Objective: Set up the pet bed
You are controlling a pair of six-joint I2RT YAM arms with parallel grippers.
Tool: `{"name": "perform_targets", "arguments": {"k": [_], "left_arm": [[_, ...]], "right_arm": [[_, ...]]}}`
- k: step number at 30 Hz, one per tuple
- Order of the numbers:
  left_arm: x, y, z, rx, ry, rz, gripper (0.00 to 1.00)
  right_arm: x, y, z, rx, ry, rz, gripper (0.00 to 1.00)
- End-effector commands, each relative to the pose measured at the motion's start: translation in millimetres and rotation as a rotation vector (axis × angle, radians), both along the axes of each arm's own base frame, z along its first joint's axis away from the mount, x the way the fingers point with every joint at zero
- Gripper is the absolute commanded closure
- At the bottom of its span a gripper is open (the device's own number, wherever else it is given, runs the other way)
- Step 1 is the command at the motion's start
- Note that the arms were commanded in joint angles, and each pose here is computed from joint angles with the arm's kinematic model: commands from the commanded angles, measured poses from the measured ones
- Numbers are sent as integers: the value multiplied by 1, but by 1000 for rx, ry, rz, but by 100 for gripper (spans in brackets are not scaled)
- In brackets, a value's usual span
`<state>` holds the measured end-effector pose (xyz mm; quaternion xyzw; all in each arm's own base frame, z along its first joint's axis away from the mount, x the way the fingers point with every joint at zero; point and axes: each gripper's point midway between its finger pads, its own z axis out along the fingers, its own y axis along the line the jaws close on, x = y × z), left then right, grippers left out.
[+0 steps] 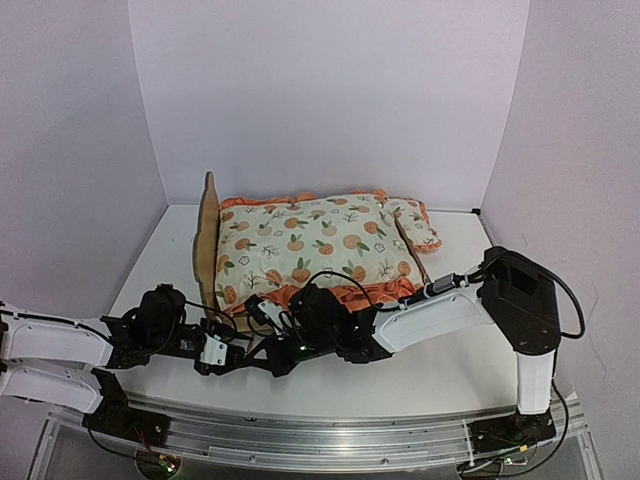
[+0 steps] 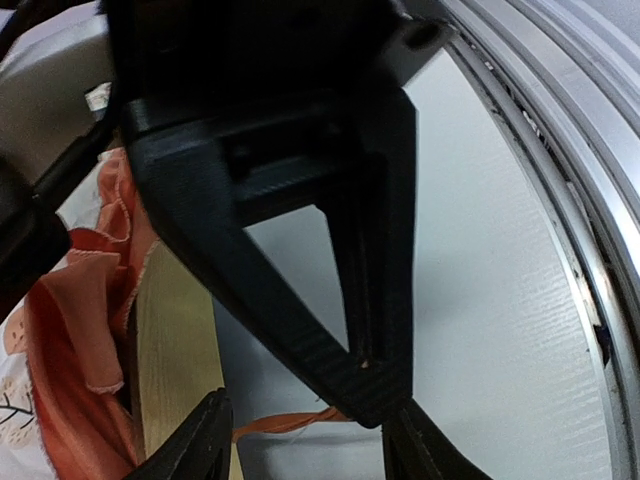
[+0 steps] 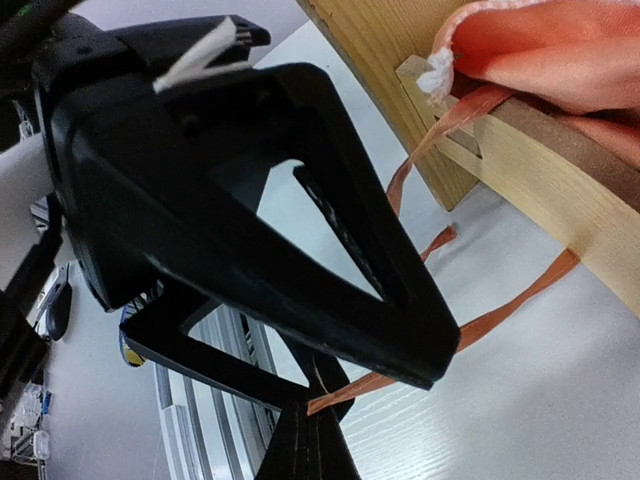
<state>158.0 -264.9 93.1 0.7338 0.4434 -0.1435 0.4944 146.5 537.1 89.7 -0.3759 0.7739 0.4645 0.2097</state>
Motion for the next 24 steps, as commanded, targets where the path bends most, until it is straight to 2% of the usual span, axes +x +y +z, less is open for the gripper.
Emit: {"name": "perform_targets", "arguments": {"k": [1, 3, 11, 14, 17, 19, 22, 24], "left_arm": [[10, -9, -2, -2, -48, 0, 54], [17, -11, -2, 8, -45, 23, 60], [19, -12, 13, -20, -41, 42, 99], [13, -9, 22, -49, -56, 30, 100], [10, -7, 25, -54, -31, 40, 100], [12, -5, 26, -47, -4, 68, 100], [18, -4, 22, -30, 23, 107, 100], [19, -4, 22, -31, 34, 117, 100]], "right_arm": [[-28, 16, 25, 97, 11, 108, 100], [-27, 15, 27, 100, 8, 104, 100], [-26, 13, 26, 95, 9, 87, 100], [-22, 8, 24, 86, 1, 61, 96], [-10, -2, 20, 68, -38, -21, 80], [2, -15, 11, 72, -71, -124, 76], [4, -21, -6, 131, -126, -227, 64], [-1, -11, -16, 186, -176, -239, 61]]}}
